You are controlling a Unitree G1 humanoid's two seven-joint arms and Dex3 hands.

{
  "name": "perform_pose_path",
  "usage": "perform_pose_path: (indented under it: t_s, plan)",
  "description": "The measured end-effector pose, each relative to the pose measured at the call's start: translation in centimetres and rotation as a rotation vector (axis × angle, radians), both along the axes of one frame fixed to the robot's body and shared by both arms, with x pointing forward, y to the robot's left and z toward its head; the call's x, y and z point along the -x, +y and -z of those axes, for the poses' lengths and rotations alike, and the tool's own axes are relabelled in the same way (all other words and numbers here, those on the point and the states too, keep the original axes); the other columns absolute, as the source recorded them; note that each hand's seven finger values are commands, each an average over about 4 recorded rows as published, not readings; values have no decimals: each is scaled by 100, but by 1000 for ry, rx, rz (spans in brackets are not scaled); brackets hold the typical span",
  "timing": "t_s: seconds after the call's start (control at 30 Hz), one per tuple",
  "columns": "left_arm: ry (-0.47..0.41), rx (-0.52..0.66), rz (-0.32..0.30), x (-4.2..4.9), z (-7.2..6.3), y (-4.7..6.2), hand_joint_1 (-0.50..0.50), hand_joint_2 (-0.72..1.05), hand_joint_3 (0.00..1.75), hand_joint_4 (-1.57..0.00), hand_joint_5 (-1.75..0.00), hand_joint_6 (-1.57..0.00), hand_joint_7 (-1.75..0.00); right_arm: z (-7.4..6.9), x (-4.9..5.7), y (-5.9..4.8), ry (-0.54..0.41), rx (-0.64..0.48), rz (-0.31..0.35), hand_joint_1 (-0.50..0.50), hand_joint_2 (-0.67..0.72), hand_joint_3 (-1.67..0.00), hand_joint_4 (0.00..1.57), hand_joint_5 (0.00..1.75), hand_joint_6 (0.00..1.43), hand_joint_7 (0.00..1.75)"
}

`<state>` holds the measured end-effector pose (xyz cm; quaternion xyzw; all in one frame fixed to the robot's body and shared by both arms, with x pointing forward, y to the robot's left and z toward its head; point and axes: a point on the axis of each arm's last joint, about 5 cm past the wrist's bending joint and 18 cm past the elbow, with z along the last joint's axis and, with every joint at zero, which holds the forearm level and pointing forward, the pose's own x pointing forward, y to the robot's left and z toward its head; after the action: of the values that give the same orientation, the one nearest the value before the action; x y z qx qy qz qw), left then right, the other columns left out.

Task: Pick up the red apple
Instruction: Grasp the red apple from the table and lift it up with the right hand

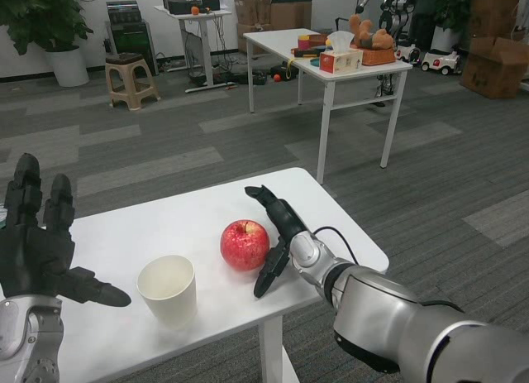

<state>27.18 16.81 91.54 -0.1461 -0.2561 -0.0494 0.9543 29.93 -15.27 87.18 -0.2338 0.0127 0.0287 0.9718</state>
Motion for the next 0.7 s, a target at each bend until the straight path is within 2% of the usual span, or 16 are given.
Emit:
perform_pose_path:
  t_s: [0.07,0.23,0.33,0.47,0.7]
  plan:
    - [-1,0,-1,0,-1,1,-48,-55,9,0,-5,0,0,2,2,0,0,-6,3,-46,6,-24,0,0,0,28]
    - [-7,2,-3,2,-4,4,-48,-55,4,0,-10,0,0,12,12,9,-4,-41,14,-46,15,-16,0,0,0,28]
    - [-10,4,-2,3,-9,2,-48,-55,7,0,-10,0,0,11,12,17,-8,-51,15,-46,15,-16,0,0,0,28]
    - [-13,6,-3,3,-14,4,-48,-55,9,0,0,0,0,7,11,29,-13,-64,13,-46,15,-16,0,0,0,28]
    - [-16,8,-4,4,-18,5,-48,-55,9,0,0,0,0,-17,0,68,-34,-102,7,-49,22,-16,0,0,0,28]
